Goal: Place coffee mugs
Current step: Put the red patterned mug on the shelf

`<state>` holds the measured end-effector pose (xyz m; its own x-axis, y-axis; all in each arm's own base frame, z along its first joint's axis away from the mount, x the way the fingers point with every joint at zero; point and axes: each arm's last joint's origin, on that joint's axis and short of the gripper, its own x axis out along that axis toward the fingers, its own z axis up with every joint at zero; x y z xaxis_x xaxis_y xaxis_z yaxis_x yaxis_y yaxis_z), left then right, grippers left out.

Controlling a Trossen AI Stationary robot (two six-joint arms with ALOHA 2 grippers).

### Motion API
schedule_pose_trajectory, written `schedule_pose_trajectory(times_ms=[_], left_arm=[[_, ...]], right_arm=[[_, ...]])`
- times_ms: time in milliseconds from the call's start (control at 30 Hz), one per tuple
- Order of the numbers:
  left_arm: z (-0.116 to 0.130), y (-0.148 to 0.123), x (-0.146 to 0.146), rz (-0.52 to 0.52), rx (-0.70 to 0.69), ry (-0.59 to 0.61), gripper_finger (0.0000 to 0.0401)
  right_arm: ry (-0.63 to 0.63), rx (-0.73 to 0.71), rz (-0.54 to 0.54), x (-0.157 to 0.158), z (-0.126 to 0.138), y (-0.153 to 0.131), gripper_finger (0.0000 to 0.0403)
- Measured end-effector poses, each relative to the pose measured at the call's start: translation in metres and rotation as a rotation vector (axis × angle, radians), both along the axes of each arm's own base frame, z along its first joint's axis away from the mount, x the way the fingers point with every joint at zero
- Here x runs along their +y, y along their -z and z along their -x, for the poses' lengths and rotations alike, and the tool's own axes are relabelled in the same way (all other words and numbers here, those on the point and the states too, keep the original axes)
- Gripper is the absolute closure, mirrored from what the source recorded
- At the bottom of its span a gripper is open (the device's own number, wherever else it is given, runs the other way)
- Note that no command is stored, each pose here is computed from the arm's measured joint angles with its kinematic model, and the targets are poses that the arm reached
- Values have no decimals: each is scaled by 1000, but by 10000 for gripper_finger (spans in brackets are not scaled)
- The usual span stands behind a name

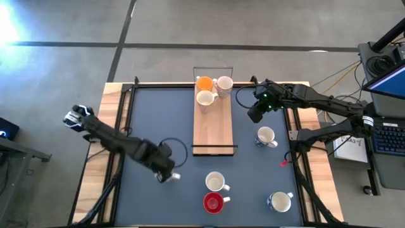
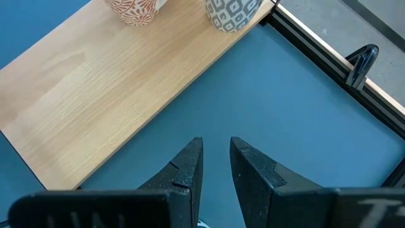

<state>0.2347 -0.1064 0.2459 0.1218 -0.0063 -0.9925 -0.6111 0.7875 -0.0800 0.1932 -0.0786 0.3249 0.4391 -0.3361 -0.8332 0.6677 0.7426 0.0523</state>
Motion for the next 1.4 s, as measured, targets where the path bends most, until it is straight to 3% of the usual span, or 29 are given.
schedule_pose_trajectory(times_ms=[600,933,1167,1400], left_arm=[[-23,-8,125,-72,-69,-129,393],[-35,-24,164,-128,-166,-178,391],[-51,-43,183,-170,-225,-120,391],[-72,-41,199,-189,-199,-65,391]], right_arm=[[0,0,0,0,0,0,335],[0,0,0,0,0,0,335],[0,0,0,0,0,0,335],[0,0,0,0,0,0,335]])
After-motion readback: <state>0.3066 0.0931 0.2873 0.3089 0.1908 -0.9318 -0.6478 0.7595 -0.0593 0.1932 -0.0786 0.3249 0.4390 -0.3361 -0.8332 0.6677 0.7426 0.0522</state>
